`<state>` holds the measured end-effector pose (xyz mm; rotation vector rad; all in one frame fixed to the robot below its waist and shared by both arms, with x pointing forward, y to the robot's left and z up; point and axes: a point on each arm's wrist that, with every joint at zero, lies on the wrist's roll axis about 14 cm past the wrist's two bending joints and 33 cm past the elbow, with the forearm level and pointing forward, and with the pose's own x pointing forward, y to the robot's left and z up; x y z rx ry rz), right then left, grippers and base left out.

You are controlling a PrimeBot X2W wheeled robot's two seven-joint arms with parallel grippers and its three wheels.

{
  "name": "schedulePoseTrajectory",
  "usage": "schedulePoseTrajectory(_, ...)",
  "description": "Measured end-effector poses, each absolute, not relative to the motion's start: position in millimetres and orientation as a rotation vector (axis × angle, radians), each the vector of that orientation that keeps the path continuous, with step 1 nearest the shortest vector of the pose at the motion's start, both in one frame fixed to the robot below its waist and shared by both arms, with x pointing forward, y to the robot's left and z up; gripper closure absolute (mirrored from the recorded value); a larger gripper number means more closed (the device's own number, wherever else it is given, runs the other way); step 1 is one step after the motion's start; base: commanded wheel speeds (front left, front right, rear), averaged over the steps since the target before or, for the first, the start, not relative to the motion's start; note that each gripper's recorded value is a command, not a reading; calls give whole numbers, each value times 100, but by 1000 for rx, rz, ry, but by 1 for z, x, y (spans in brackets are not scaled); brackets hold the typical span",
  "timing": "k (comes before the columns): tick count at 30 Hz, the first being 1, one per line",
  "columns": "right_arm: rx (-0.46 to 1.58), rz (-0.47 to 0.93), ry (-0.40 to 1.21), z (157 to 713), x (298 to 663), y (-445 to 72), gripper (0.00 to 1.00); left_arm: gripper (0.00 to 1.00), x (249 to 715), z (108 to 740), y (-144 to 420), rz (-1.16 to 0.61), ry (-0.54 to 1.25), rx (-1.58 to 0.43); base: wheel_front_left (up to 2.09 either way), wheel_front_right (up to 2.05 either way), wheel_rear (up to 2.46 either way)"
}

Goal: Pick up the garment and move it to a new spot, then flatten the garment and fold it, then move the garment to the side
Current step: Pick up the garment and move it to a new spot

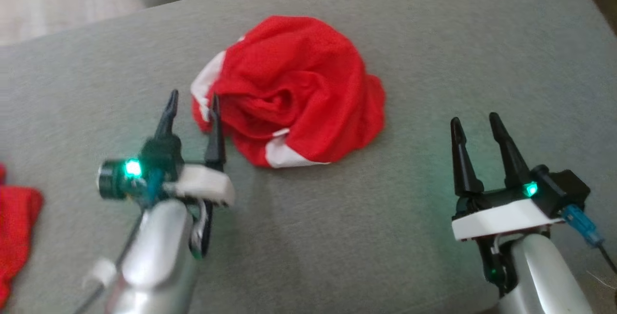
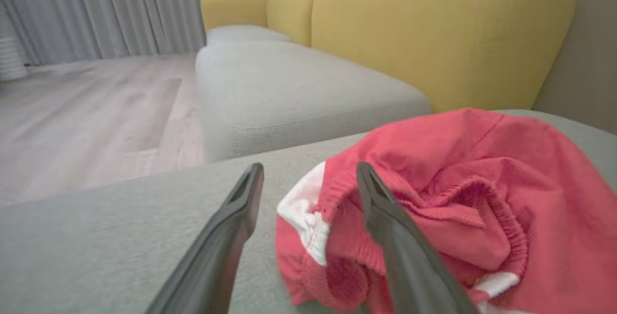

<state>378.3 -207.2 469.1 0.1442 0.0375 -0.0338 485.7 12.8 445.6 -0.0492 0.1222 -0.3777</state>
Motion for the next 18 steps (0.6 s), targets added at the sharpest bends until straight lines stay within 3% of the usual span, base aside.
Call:
schedulePoseTrajectory(8, 133, 38, 43, 467, 376, -183, 0, 0, 419, 459, 77, -184, 65, -63, 0, 0, 0)
schedulePoseTrajectory(18, 136, 103, 36, 471, 349, -160, 0, 0, 356, 485, 101, -110, 3, -75, 0, 0, 0)
